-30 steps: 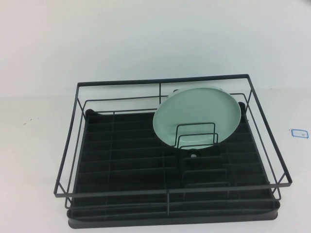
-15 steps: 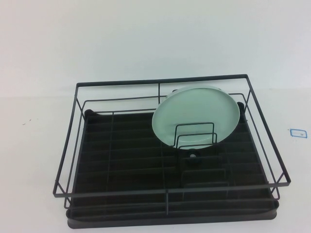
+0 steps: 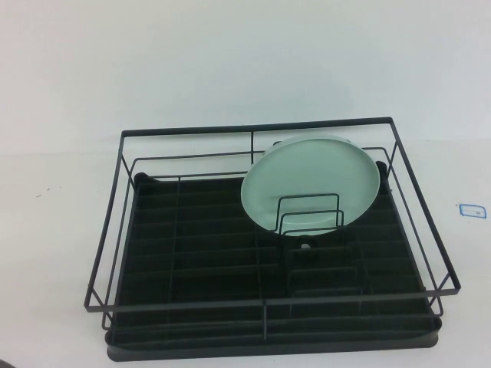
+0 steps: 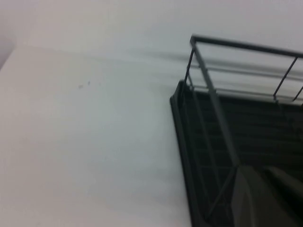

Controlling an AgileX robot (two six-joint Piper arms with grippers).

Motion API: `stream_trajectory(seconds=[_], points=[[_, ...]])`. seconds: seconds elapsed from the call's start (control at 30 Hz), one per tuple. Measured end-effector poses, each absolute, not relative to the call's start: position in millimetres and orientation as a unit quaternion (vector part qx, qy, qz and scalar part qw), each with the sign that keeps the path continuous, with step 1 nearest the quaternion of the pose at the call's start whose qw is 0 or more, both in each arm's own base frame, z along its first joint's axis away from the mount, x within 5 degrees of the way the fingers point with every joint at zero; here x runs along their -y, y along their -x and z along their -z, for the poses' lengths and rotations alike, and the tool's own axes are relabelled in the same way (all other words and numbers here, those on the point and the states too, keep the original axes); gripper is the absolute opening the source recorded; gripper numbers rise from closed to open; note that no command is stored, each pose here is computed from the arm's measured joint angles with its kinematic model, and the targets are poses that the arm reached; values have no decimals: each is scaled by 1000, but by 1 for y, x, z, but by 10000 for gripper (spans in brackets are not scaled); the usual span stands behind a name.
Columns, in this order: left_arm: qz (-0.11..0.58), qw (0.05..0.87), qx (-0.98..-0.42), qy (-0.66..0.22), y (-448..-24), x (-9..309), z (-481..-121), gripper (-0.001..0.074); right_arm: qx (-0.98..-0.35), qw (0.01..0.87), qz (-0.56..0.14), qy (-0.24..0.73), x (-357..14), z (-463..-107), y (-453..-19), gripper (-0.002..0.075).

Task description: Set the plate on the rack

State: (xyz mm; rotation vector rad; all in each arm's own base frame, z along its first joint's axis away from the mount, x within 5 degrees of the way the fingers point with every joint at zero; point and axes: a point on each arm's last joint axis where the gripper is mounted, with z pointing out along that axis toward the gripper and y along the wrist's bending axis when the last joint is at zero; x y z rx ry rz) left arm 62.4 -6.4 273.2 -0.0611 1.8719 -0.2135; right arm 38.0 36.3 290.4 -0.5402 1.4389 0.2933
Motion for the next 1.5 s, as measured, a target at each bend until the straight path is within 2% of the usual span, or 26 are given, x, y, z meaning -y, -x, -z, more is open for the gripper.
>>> stream_trajectory(seconds=[0.27,0.63,0.7,0.87,1.13,1.23,1.33,1.5], points=[[81,603,-794,18,-64,6,-274,1,-674,701,-123,195,-32,-259,-51,-2],[70,597,-799,13,-64,5,-272,0,-699,675,-136,194,-34,-238,-53,-2],[23,620,-784,-14,-65,1,-276,0,-699,675,-136,195,-34,-238,-53,-2],[58,686,-724,38,-52,-1,-279,0,-699,674,-137,196,-34,-237,-53,-2],[42,667,-743,46,-55,-2,-195,0,-700,672,-138,197,-34,-237,-53,-2],[44,647,-758,61,-55,-3,-191,0,-700,672,-138,197,-34,-237,-53,-2],[31,599,-797,74,-52,-6,-179,0,-701,671,-138,197,-34,-237,-53,-2],[34,594,-801,64,-52,-5,-178,0,-701,671,-139,198,-35,-236,-53,-2]])
